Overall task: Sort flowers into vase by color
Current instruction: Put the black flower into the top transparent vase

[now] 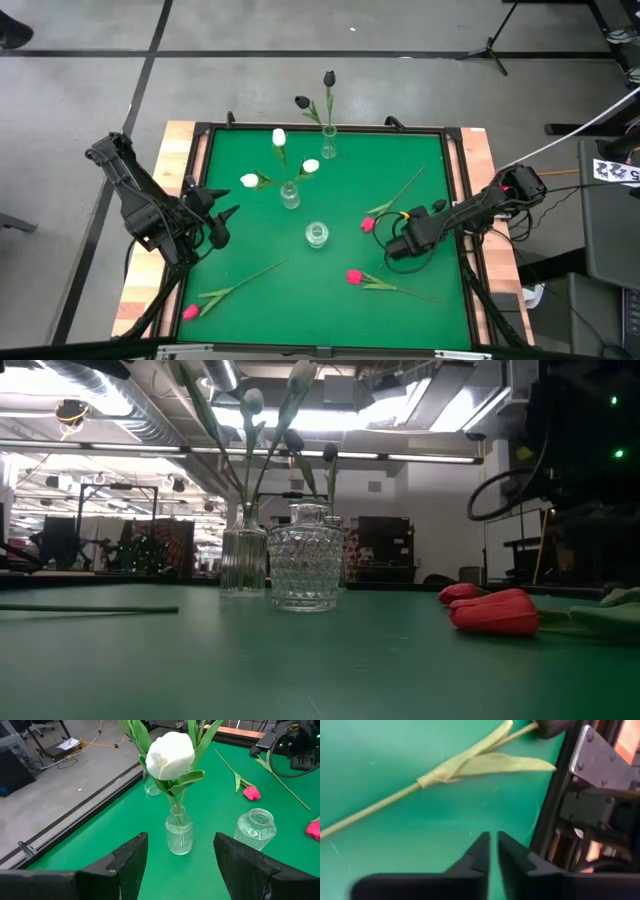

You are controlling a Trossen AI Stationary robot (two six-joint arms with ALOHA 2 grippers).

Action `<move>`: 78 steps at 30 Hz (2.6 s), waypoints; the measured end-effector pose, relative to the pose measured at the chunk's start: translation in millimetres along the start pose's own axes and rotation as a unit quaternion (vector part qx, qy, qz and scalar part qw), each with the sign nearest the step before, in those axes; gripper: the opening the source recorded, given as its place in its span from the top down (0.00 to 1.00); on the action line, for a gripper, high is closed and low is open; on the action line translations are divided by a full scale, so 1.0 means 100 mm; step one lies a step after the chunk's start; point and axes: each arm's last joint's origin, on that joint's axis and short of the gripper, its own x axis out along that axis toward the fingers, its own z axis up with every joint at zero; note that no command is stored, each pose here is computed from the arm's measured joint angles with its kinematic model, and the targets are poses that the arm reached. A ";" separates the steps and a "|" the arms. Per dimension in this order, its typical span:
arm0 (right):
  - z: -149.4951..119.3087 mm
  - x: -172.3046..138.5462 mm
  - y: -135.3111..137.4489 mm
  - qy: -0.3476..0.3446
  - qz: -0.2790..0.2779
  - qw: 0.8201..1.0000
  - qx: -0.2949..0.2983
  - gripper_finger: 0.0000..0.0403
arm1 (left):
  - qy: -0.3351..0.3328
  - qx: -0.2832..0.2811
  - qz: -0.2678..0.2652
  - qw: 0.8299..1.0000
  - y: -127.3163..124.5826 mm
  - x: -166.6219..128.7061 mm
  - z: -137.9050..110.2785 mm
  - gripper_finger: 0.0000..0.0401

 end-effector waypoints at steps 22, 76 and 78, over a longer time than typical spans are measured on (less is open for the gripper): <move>0.53 0.35 0.18 -0.132 0.095 0.986 -0.023 0.99 | 0.000 0.001 0.000 1.000 0.00 0.00 0.00 0.44; 0.79 -0.16 0.31 -0.059 0.233 0.947 0.213 0.44 | -0.002 0.001 0.000 1.000 0.00 0.00 0.00 0.44; 0.80 -0.13 0.38 -0.056 0.240 0.945 0.214 0.44 | -0.002 0.004 0.000 1.000 0.00 0.00 0.00 0.44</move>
